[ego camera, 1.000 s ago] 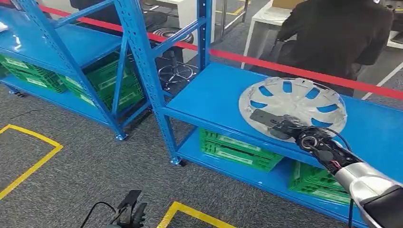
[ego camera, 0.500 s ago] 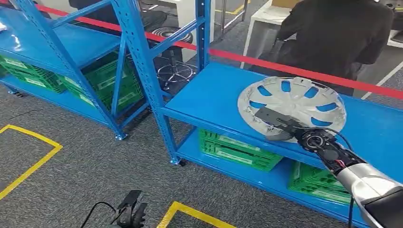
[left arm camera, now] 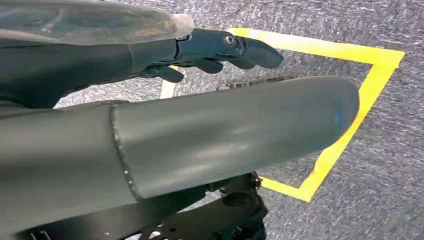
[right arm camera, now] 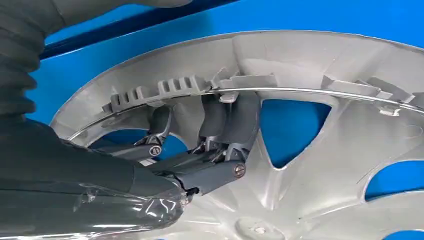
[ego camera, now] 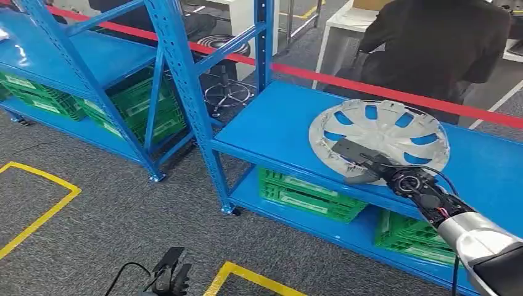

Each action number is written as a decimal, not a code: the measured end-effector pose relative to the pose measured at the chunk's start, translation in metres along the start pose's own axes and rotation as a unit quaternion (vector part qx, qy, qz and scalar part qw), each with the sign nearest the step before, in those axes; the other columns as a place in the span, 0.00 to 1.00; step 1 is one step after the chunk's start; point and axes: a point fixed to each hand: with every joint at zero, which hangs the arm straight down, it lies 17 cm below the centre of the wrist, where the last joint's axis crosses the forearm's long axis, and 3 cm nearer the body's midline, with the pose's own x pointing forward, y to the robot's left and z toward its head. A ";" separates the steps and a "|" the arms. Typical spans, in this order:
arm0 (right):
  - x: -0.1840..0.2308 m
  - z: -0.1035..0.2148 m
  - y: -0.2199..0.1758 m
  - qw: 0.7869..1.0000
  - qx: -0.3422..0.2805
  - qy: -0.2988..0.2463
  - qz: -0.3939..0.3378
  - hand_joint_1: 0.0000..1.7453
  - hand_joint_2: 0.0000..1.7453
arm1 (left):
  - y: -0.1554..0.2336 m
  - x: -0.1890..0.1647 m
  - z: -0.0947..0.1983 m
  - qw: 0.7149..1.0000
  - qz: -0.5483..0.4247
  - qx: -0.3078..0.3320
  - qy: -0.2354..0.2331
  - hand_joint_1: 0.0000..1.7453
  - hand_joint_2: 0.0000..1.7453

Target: Take the parts from the cabinet and place them on the table.

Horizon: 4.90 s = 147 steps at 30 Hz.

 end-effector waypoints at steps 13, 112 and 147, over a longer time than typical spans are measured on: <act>-0.001 0.000 0.000 1.000 0.000 0.001 -0.003 0.00 1.00 | 0.000 0.000 0.000 1.000 -0.001 0.000 0.000 0.00 0.00; 0.274 0.126 -0.153 0.836 -0.177 -0.458 -0.246 1.00 1.00 | -0.005 -0.015 0.002 0.999 0.030 0.004 0.010 0.00 0.00; 0.296 0.172 -0.159 0.777 -0.172 -0.529 -0.295 1.00 1.00 | -0.006 0.003 0.002 0.999 0.026 0.004 -0.033 0.00 1.00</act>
